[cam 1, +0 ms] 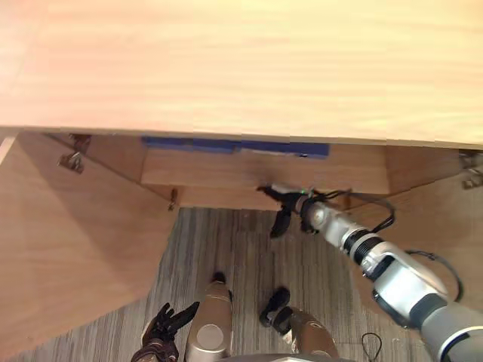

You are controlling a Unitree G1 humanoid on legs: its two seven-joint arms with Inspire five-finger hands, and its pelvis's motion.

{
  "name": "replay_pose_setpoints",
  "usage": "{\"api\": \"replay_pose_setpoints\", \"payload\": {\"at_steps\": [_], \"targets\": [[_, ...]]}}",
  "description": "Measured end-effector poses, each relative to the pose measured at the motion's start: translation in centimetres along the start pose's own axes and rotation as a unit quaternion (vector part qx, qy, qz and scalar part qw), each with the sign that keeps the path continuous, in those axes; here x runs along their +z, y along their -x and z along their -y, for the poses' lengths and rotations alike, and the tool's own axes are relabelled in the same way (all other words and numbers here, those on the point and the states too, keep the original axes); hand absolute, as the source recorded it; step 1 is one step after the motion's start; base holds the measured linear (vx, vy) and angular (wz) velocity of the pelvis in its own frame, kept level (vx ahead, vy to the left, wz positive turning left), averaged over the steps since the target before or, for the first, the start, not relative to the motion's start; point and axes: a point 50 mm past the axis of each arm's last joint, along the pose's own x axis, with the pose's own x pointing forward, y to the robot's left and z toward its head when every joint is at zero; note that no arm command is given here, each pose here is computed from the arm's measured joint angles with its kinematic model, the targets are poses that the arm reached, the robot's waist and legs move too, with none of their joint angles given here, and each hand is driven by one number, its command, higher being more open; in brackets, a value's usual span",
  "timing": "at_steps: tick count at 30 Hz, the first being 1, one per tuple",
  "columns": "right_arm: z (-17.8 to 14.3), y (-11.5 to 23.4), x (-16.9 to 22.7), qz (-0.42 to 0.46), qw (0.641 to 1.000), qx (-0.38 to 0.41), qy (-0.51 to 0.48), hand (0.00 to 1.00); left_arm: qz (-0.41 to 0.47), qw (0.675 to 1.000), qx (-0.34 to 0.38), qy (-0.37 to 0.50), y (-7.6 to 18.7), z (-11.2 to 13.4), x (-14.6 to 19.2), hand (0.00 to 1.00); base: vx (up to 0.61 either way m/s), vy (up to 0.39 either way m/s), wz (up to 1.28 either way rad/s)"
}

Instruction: Walk over to the cabinet, pick up the folder, carry it to the office cabinet, place the folder inside the office cabinet, then close the office cabinet door

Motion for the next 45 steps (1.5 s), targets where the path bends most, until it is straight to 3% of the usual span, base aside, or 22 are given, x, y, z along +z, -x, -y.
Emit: {"api": "replay_pose_setpoints", "payload": {"at_steps": [2,6,8,13,18,22,24,27,30,38,43,45], "targets": [[-3.2,-0.4,-0.5,-0.012,0.998,0.041,-0.034,1.0,-0.002,1.0,0.001,-0.001,-0.1,0.4,-0.1,1.0,0.07,0.106,-1.12],[-13.5,1.6,-4.2,-0.088,0.951,0.098,-0.279,1.0,-0.008,0.999,0.024,-0.04,-0.5,-0.3,0.4,1.0,0.11,0.179,-0.85],[-15.2,2.4,-5.3,-0.114,0.928,0.084,-0.344,1.0,-0.013,0.998,0.028,-0.057,-0.4,-0.5,0.2,1.0,0.04,0.13,-1.25],[-19.2,5.7,-8.8,-0.21,0.833,-0.013,-0.512,1.0,-0.017,0.995,0.024,-0.091,-0.9,0.9,0.2,1.0,-0.04,0.13,-1.13],[-22.6,8.0,-9.0,-0.259,0.761,-0.068,-0.591,1.0,-0.02,0.994,0.009,-0.105,-1.2,2.9,-0.1,1.0,-0.13,0.048,-1.03],[-23.5,8.6,-8.8,-0.282,0.709,-0.107,-0.637,1.0,-0.032,0.994,0.007,-0.103,-1.0,3.5,-1.0,1.0,-0.2,-0.03,-1.22],[-23.8,9.5,-9.6,-0.298,0.671,-0.145,-0.663,1.0,-0.06,0.993,0.018,-0.097,-0.4,2.8,-2.9,1.0,-0.05,-0.091,-0.97],[-24.8,10.5,-9.9,-0.322,0.63,-0.166,-0.686,1.0,-0.059,0.991,0.027,-0.113,-0.5,1.8,-2.4,1.0,-0.01,-0.361,-0.6],[-25.6,12.6,-12.1,-0.367,0.584,-0.203,-0.695,1.0,-0.079,0.989,0.015,-0.12,-0.2,2.6,-3.7,1.0,-0.02,-0.174,-0.61],[-23.8,14.0,-14.4,-0.38,0.564,-0.272,-0.681,1.0,-0.082,0.988,0.021,-0.132,-0.2,2.3,-3.6,1.0,0.0,-0.069,-0.1],[-18.5,12.4,-15.4,-0.319,0.585,-0.33,-0.669,1.0,-0.081,0.987,0.022,-0.137,0.0,2.1,-3.8,1.0,0.0,0.028,0.21],[-14.8,11.6,-16.0,-0.283,0.6,-0.36,-0.656,1.0,-0.078,0.987,0.024,-0.137,0.1,1.8,-3.7,1.0,-0.02,0.049,0.15]]}}
